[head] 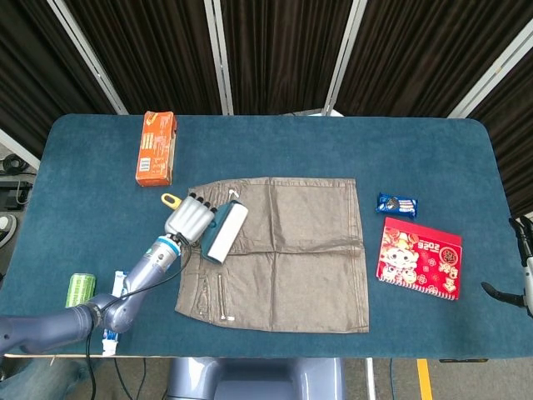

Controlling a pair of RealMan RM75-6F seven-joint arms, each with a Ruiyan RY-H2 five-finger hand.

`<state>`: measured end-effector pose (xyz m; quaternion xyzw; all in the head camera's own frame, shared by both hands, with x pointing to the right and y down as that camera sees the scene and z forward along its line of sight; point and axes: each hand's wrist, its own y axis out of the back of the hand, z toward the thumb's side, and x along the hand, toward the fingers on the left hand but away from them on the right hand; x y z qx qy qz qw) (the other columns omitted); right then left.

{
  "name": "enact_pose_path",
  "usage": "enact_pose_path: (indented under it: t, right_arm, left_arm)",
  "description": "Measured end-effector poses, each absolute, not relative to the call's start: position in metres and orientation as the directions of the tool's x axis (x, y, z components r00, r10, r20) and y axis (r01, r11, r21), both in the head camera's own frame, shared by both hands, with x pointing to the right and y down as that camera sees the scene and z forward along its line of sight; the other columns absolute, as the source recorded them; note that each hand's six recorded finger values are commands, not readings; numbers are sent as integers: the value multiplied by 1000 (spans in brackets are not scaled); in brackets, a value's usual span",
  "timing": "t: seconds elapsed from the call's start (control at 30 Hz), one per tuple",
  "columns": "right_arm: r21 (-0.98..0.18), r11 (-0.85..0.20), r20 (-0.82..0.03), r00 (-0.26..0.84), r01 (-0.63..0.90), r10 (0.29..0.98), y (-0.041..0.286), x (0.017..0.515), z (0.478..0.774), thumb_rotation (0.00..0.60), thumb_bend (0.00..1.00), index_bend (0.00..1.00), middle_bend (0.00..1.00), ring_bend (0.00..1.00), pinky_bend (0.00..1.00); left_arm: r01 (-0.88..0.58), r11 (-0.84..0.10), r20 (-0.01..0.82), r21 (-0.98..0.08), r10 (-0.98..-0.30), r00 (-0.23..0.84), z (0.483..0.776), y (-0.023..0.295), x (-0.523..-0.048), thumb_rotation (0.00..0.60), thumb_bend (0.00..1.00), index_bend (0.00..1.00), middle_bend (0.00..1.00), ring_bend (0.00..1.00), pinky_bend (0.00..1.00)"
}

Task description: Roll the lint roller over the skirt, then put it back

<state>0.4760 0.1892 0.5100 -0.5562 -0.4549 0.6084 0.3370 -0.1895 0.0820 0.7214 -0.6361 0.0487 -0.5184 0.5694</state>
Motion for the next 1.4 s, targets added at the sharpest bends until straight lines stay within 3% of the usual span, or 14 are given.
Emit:
enact_pose_path:
  t: [0.47, 0.9, 1.4]
  right_arm:
    - [-930, -355, -367, -169, 95, 915, 190, 482, 508, 600, 0, 0, 0, 0, 0]
    - [-932, -351, -363, -183, 95, 914, 190, 487, 507, 600, 0, 0, 0, 0, 0]
    - [-933, -344, -357, -183, 104, 916, 190, 488, 503, 600, 0, 0, 0, 0, 0]
  left_arm:
    - [578, -233, 595, -782, -556, 581, 726, 115, -113, 600, 942, 627, 481, 422, 495]
    - [557, -114, 532, -822, -500, 684, 708, 138, -43, 600, 951, 635, 488, 426, 498]
    - [607, 122, 496, -786, -461, 735, 696, 152, -24, 600, 956, 659, 502, 441, 514]
